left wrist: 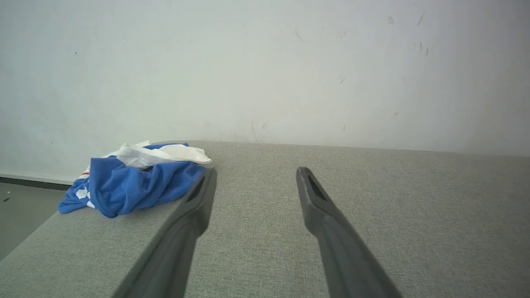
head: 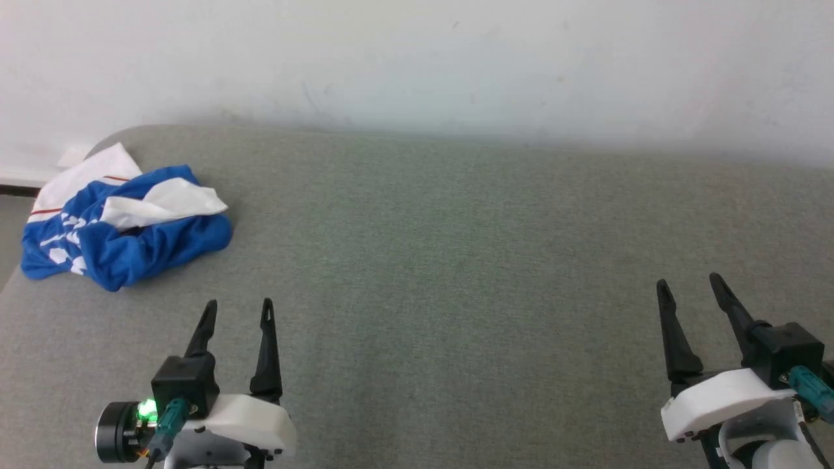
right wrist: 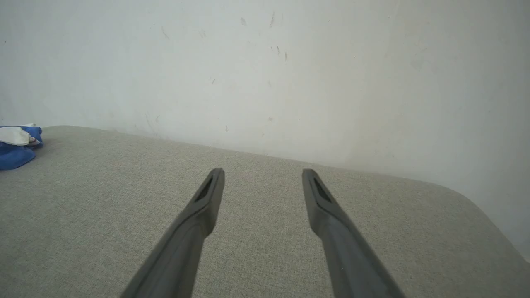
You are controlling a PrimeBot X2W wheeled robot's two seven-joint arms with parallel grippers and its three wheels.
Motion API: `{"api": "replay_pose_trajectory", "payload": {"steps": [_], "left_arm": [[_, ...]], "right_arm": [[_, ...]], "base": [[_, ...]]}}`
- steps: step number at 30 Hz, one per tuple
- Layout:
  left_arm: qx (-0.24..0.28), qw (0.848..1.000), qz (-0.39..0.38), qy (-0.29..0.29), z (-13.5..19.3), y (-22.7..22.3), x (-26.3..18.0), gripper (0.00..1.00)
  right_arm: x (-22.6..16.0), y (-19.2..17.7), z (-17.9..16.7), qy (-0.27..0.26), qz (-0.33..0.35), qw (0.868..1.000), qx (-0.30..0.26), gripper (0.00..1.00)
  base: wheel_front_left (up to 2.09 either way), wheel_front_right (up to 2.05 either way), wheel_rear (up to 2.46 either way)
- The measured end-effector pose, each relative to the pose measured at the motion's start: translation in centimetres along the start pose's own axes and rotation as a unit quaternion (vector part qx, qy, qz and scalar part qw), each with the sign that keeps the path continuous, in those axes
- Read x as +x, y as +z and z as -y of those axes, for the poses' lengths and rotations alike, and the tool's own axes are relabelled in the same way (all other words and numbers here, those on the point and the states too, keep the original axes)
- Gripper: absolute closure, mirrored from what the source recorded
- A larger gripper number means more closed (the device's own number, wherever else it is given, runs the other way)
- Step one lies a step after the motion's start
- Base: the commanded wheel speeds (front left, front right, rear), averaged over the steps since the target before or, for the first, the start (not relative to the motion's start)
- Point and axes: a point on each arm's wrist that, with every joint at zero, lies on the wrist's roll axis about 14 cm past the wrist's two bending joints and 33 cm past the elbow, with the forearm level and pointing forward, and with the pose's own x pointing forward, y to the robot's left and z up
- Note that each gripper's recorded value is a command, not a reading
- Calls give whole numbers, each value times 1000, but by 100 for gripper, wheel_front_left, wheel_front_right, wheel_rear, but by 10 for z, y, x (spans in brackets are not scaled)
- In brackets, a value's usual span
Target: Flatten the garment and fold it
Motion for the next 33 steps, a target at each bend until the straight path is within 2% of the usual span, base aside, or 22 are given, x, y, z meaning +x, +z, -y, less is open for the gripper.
{"api": "replay_pose_trajectory", "payload": {"steps": [18,33], "left_arm": [[-4,998,11,69,-39,2,-25,0],[-4,991,20,132,-76,4,-61,0]], "right_arm": [[22,-5,-60,88,6,996,9,0],[31,-1,-116,168,18,985,26,0]], "base": [[0,0,0],[0,0,0]]}}
